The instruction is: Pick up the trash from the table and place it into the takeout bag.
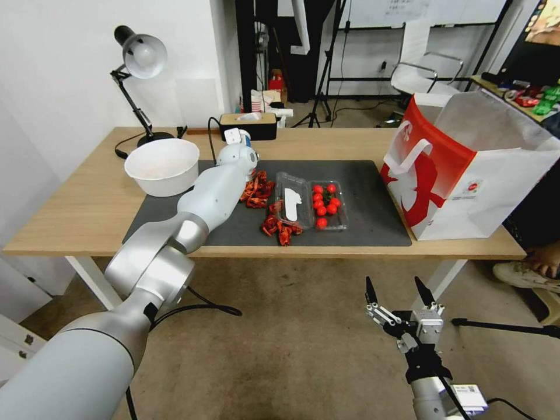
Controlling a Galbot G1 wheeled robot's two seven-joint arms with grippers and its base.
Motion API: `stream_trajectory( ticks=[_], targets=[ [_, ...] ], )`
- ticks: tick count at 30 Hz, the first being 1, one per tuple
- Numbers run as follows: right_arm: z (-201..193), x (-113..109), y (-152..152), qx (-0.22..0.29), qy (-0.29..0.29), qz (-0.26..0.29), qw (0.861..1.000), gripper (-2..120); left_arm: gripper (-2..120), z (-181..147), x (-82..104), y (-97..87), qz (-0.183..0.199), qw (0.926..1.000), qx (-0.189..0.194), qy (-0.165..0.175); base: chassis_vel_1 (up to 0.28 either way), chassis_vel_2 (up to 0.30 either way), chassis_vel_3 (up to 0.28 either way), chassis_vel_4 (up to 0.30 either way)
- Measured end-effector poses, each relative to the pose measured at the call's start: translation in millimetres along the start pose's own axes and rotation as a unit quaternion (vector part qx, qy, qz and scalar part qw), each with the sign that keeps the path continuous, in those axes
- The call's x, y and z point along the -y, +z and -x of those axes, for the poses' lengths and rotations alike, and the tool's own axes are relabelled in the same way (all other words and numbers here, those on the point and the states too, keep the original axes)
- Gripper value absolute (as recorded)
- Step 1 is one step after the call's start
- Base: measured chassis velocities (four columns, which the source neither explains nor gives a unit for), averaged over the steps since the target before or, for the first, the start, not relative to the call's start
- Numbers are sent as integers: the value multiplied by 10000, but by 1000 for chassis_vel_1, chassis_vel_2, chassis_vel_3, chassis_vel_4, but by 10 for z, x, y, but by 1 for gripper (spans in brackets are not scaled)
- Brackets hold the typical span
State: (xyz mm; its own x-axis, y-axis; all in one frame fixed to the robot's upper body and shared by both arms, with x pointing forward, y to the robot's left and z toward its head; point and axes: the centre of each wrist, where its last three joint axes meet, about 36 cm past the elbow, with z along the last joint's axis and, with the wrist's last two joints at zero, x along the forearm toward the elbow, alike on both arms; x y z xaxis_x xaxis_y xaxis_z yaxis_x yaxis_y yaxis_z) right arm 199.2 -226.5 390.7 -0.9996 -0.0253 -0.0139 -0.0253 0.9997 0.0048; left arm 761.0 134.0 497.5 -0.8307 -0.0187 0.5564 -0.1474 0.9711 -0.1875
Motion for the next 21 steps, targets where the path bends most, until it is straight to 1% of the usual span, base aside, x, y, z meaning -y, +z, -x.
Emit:
stream_trajectory(
  ticks=[3,5,6,7,9,10,11,12,13,14,15,16,17,18,19,20,21],
  targets=[
    [-4,-18,3,3,2,9,10000,100,49,-42,-16,10,70,9999,84,20,0,0,0,0],
    [-6,-35,6,5,-5,18,10000,100,49,-149,-54,-16,204,9993,288,131,0,0,0,0],
    [-2,-41,6,14,-6,22,10000,100,49,-284,-108,-62,355,9976,530,271,0,0,0,0],
    [-2,-41,6,14,-6,22,10000,100,49,-284,-108,-62,355,9976,530,271,0,0,0,0],
    [0,-42,5,17,-6,22,10000,100,49,-488,-145,-114,491,9940,822,523,0,0,0,0],
    [1,-42,0,24,-8,23,10000,100,49,-630,-167,-155,567,9902,1025,756,0,0,0,0],
    [1,-42,0,24,-8,23,10000,100,49,-630,-167,-155,567,9902,1025,756,0,0,0,0],
    [4,-45,-14,43,-12,28,10000,100,49,-762,-190,-184,622,9843,1248,1086,0,0,0,0],
    [8,-46,-38,70,-21,30,10000,100,49,-882,-202,-210,668,9755,1473,1490,0,0,0,0],
    [8,-46,-38,70,-21,30,10000,100,49,-882,-202,-210,668,9755,1473,1490,0,0,0,0],
    [13,-44,-57,89,-26,27,10000,100,49,-996,-195,-230,729,9639,1710,1909,0,0,0,0],
    [23,-39,-81,104,-27,19,9999,100,49,-1166,-131,-255,867,9404,2057,2566,0,0,0,0],
    [23,-39,-81,104,-27,19,9999,100,49,-1166,-131,-255,867,9404,2057,2566,0,0,0,0],
    [28,-38,-87,102,-24,18,9999,100,49,-1254,-67,-260,961,9263,2211,2894,0,0,0,0],
    [35,-37,-90,91,-15,15,10000,100,49,-1399,76,-281,1140,9036,2405,3357,0,0,0,0],
    [40,-39,-91,85,-7,17,10000,100,49,-1545,258,-313,1355,8809,2579,3730,0,0,0,0],
    [40,-39,-91,85,-7,17,10000,100,49,-1545,258,-313,1355,8809,2579,3730,0,0,0,0]
  ],
)
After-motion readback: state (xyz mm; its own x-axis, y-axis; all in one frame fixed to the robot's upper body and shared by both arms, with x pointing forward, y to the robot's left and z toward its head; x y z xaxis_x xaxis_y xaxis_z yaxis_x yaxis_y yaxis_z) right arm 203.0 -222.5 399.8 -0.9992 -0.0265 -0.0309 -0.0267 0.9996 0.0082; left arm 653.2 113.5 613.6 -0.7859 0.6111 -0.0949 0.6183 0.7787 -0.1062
